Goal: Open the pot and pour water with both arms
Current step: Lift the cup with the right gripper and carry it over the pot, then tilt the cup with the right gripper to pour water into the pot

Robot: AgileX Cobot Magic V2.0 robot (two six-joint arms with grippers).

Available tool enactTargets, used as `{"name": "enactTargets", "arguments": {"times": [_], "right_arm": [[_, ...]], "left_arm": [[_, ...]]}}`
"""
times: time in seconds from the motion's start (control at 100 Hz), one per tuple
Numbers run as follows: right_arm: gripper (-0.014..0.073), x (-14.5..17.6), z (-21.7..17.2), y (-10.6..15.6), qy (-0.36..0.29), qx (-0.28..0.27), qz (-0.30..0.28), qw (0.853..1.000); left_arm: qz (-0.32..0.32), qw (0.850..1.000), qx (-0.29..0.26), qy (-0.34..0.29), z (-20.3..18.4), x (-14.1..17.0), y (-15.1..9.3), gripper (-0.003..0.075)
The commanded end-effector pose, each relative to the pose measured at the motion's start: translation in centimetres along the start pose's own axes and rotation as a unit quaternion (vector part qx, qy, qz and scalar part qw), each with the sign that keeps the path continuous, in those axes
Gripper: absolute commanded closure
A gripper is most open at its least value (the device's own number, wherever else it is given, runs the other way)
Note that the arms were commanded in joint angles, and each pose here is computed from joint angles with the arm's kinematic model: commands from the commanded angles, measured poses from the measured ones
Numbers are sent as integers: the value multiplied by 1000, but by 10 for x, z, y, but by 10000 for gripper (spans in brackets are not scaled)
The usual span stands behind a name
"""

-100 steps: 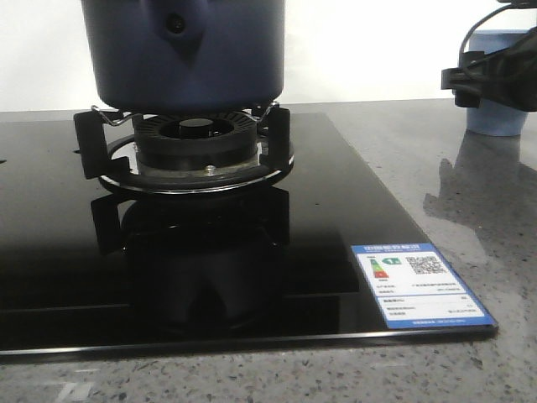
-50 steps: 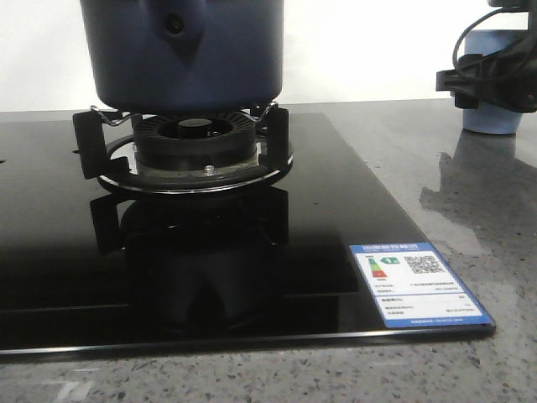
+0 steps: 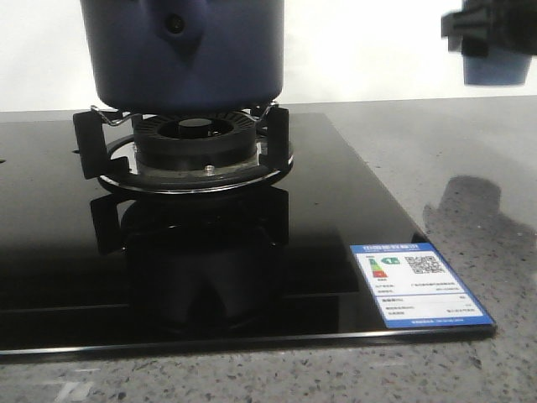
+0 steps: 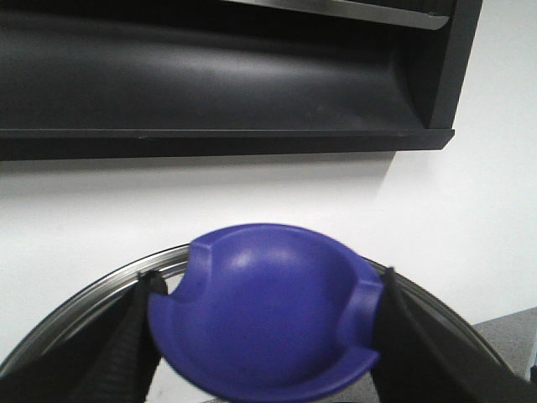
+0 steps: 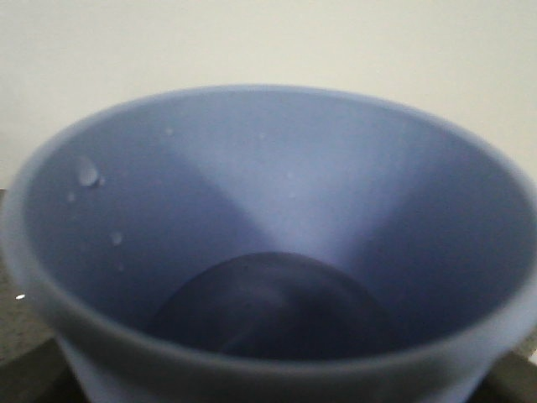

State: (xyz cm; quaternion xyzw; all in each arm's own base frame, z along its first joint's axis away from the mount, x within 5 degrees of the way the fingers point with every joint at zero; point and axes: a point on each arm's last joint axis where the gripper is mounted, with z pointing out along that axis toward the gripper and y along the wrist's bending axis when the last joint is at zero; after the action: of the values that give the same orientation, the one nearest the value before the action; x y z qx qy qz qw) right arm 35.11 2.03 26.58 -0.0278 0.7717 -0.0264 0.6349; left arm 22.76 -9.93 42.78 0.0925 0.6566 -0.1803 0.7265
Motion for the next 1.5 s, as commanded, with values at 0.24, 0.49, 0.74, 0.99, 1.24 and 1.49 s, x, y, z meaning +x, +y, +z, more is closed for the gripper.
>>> {"name": "enactTargets", "arguments": {"times": [0.24,0.49,0.74,0.99,1.24,1.49], "right_arm": [[204,-93,-48,42,-72,-96,-89,989],[204,-130,-63,85,-90,-161,-159,970],[204,-143,-69,121,-89,-190,-292,933],[204,-135,-73,142,-80,-184,-432,879],[204,-133,-71,145,-93,-158,-525,831],[204,-137,-70,144,-118,-129,-594,785]], "left_arm": [[0,997,-11,-80,-7,-28,1,369],[0,997,-11,-77,-5,-27,1,369],[0,997,-11,-77,-6,-27,1,369],[0,997,-11,-76,-6,-27,1,369],[0,997,-11,-76,-6,-27,1,369],[0,997,-11,-75,-6,-26,1,369]]}}
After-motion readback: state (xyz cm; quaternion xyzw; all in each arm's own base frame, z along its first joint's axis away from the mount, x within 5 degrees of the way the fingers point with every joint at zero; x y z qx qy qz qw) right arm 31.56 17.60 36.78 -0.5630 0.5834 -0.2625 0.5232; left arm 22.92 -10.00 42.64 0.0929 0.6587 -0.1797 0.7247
